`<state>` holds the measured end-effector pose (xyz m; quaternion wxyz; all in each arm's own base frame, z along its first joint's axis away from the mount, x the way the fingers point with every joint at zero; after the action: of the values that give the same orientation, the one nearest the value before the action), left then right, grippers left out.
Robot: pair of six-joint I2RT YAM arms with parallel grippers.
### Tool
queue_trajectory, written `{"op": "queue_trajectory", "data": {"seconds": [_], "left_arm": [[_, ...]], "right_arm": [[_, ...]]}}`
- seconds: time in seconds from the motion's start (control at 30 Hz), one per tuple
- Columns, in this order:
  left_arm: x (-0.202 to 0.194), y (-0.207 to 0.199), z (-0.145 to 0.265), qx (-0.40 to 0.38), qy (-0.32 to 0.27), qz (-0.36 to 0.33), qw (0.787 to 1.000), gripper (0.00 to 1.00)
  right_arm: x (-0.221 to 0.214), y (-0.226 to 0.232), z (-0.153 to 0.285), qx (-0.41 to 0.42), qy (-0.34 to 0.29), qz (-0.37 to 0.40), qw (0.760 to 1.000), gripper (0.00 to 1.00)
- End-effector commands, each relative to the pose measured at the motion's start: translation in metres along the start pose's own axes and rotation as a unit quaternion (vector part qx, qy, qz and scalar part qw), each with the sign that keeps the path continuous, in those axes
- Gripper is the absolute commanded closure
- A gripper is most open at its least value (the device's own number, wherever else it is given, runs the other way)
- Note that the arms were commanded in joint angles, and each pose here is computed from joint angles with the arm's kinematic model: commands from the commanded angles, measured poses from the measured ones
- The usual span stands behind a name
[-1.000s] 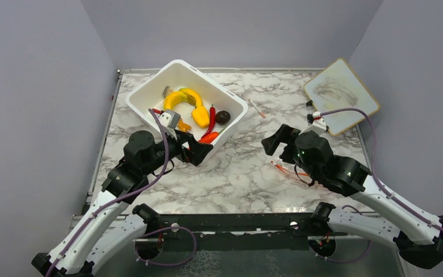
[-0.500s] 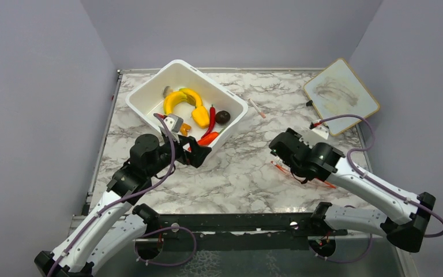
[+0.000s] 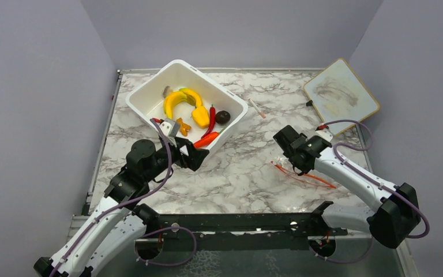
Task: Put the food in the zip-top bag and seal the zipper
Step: Pick up the zipper food storage bag at the center of the board.
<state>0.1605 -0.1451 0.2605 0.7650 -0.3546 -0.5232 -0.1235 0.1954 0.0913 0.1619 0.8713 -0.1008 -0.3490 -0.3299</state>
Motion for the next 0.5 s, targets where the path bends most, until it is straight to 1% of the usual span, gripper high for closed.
{"op": "queue_trajectory", "data": {"seconds": [0.0, 0.1, 0.2, 0.33, 0.47], "left_arm": [[0.007, 0.001, 0.004, 0.004, -0.034, -0.009, 0.999, 0.01], [0.007, 0.001, 0.005, 0.001, -0.039, -0.01, 0.999, 0.01], [0.007, 0.0, 0.005, -0.001, -0.04, -0.011, 0.999, 0.01], [0.007, 0.001, 0.006, 0.0, -0.042, -0.012, 0.999, 0.01], [0.008, 0.001, 0.006, 0.0, -0.043, -0.014, 0.999, 0.01]], "right_arm": [[-0.009, -0.002, -0.018, -0.012, 0.026, -0.048, 0.998, 0.48], [-0.014, -0.012, -0.031, -0.03, 0.047, -0.071, 0.996, 0.55], [-0.015, -0.022, -0.036, -0.049, 0.053, -0.096, 0.993, 0.6], [-0.018, -0.035, -0.037, -0.082, 0.057, -0.12, 0.988, 0.61], [-0.021, -0.039, -0.037, -0.092, 0.061, -0.14, 0.984, 0.61]]}}
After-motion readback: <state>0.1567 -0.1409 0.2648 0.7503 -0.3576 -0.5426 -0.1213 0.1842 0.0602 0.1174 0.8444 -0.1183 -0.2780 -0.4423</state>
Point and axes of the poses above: each gripper's point midway between its finger pads, its own z axis back along the fingers, its own y axis along the line the jaws close on, x = y × z, the point moved 6 cm from there along z, back along the fingers, and after that the axes turned 5 degrees about z, right-handed, at the moved point
